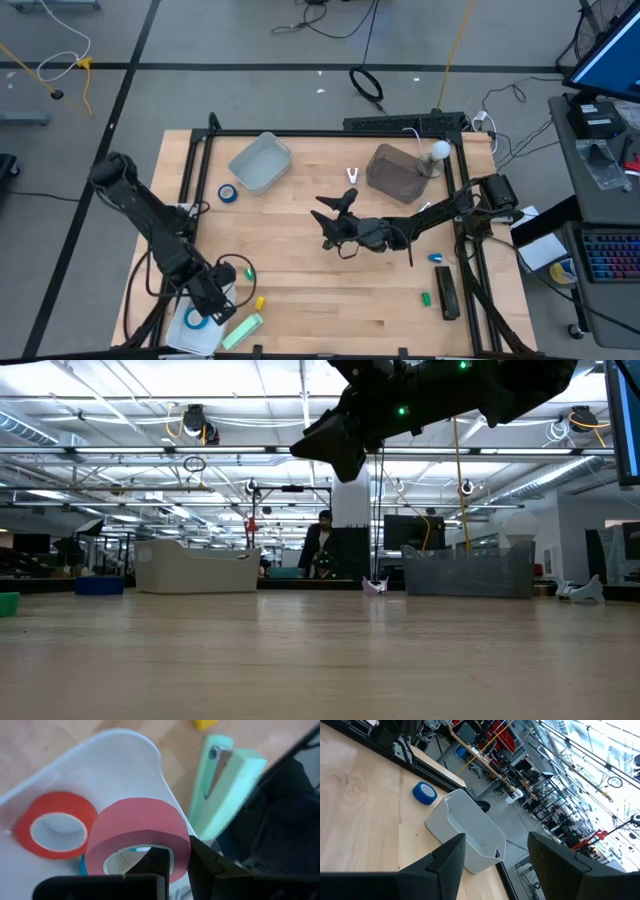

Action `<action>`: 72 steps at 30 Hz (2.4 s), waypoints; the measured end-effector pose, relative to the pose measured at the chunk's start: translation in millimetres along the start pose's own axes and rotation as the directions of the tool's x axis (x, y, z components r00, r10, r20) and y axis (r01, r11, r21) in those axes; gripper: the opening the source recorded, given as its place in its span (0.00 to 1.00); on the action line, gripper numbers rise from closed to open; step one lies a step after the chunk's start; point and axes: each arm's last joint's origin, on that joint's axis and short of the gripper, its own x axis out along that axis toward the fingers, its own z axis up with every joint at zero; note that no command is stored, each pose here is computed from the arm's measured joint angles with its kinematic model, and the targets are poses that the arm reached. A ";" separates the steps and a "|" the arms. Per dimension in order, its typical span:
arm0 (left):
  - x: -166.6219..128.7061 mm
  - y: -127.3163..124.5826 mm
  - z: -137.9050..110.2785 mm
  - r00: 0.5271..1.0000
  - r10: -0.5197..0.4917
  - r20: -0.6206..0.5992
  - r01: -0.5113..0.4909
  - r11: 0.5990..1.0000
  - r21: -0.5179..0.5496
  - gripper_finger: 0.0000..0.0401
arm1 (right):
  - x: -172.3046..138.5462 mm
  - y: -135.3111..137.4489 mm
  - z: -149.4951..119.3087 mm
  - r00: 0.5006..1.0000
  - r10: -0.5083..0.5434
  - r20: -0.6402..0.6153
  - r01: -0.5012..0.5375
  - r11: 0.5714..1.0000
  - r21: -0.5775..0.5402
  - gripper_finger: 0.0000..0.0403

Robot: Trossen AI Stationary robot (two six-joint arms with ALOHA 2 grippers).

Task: Pick and place Stapler, Stapler remover, tape
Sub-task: Put the pink tape into the white bin, then put the blue tape into the white bin

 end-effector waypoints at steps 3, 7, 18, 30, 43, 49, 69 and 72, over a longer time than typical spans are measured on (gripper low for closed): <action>5.4 0.5 -0.4 1.000 0.027 0.008 -0.027 1.000 0.000 0.09 | 0.0 0.0 0.0 1.000 0.000 0.000 0.000 1.000 0.013 0.52; 12.6 2.7 1.1 0.997 0.081 0.010 -0.080 0.997 -0.010 0.09 | -0.1 0.1 0.1 1.000 0.000 0.000 0.000 1.000 0.013 0.52; 15.1 3.7 3.1 0.994 0.098 0.056 -0.099 0.995 0.011 0.26 | -0.1 0.0 0.2 1.000 0.000 0.000 0.000 1.000 0.014 0.52; 7.4 10.7 3.1 0.988 0.141 0.068 -0.145 0.988 0.057 0.29 | -0.1 0.6 0.6 1.000 0.020 0.017 -0.020 1.000 0.013 0.52; 1.0 25.5 1.1 0.958 0.267 0.105 -0.271 0.962 0.027 0.24 | -0.2 0.4 1.3 1.000 0.019 0.024 -0.020 1.000 0.018 0.52; 0.8 25.6 0.8 0.959 0.268 0.093 -0.273 0.961 0.040 0.24 | -0.2 0.3 1.3 1.000 0.019 0.024 -0.020 1.000 0.018 0.52; -96.5 43.4 22.0 0.763 0.401 0.507 -0.497 0.866 0.062 0.24 | 0.0 -0.2 3.8 0.997 0.043 0.068 -0.042 0.999 -0.013 0.52; -102.8 46.9 39.3 0.704 0.453 0.547 -0.588 0.803 0.092 0.24 | 0.2 -0.7 3.9 0.997 0.039 0.069 -0.037 0.999 -0.021 0.52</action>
